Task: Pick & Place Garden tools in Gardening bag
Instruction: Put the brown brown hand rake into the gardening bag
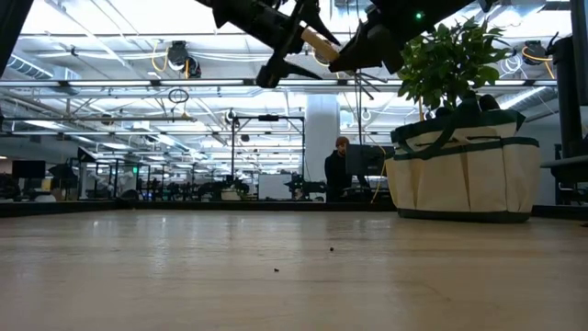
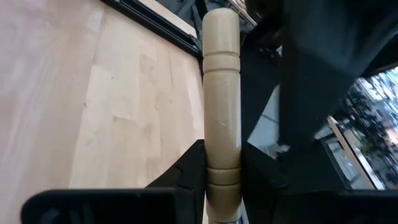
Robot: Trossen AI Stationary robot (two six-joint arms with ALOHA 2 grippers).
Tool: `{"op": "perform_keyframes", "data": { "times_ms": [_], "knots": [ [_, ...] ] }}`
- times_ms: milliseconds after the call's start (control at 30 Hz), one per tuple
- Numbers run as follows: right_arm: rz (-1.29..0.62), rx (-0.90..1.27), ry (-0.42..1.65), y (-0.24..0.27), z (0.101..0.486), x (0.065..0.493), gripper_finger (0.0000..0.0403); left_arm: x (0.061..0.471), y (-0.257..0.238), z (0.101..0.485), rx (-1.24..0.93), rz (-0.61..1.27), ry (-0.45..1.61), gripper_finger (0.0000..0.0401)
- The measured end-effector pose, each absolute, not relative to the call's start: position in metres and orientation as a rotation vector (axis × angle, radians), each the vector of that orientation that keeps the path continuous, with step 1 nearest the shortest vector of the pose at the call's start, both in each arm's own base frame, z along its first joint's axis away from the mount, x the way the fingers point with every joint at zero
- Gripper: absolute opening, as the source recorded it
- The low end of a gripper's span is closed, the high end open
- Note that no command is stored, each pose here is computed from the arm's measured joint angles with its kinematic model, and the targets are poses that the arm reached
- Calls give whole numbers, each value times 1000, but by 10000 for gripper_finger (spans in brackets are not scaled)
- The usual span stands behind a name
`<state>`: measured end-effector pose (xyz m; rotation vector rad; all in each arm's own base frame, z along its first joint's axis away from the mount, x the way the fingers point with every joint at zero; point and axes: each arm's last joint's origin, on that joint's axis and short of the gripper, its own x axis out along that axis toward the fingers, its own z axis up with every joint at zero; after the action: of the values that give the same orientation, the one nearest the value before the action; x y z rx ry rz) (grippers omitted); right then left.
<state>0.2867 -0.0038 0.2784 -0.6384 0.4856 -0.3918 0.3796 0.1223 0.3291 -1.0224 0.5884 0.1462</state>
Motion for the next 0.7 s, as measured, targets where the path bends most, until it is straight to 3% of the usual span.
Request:
{"op": "perform_keyframes", "data": {
  "times_ms": [200, 500, 700],
  "knots": [
    [-498, -629, 514, -9, 278, 285, 63, 375, 143, 334, -995, 85, 534, 311],
    [-620, -477, 454, -21, 297, 266, 63, 361, 171, 332, -919, 125, 527, 275],
    [-722, -239, 438, -43, 304, 243, 63, 358, 175, 330, -879, 142, 540, 270]
  ]
}}
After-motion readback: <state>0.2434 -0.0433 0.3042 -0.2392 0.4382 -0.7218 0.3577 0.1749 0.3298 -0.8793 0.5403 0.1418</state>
